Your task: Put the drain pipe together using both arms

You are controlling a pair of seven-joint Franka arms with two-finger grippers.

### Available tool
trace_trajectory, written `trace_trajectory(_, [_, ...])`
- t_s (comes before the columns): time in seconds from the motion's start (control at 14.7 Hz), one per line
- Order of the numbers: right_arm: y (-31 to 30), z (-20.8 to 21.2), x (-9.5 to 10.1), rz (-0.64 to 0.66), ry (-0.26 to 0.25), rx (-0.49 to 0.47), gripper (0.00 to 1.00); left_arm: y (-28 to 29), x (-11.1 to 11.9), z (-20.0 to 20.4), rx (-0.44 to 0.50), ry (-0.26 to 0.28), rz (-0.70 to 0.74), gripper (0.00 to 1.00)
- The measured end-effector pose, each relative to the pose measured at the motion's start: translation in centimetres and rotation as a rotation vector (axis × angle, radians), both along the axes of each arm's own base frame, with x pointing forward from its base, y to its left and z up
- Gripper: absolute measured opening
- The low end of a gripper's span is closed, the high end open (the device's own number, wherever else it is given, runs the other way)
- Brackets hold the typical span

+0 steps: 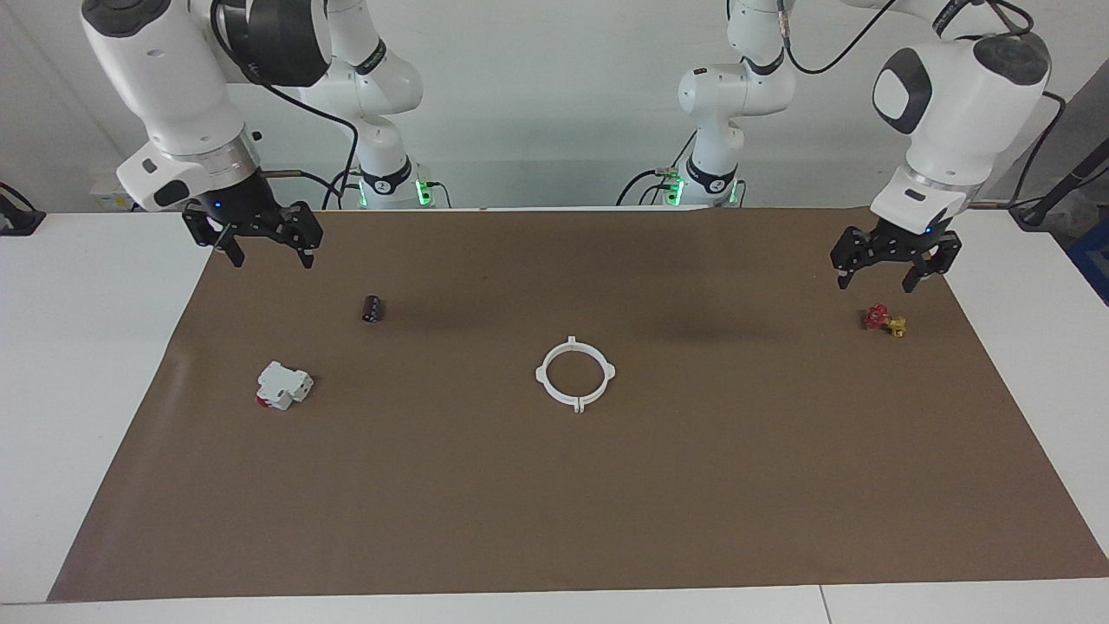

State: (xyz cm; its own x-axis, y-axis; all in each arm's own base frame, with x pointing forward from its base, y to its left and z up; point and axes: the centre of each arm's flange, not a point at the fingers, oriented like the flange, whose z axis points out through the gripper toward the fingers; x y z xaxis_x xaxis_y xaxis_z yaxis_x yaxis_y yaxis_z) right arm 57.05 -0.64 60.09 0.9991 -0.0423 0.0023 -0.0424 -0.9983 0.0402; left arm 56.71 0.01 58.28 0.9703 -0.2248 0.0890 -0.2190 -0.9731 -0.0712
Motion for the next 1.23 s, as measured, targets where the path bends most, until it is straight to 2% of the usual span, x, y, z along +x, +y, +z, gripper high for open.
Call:
trace_trajectory(0.2, [-1.0,0.4,-0.2,-0.009,-0.007,0.000,1.00,-0.8,-0.8,5.0,-0.008,0.015,-0.010,1.00])
trace_trajectory(0.41, [-0.7,1.1,-0.5,-0.005,-0.019,0.001,1.00,-1.5,-1.8,7.0,-0.037,0.052,-0.015,1.00])
trace_trajectory(0.75, [-0.5,2.0,-0.9,-0.018,-0.036,0.089,1.00,-1.0,-2.2,6.5,-0.046,0.095,0.001,1.00])
trace_trajectory(1.23, [-0.3,2.7,-1.3,-0.017,-0.051,0.099,1.00,-0.9,-2.2,6.2,-0.048,0.104,0.034,1.00])
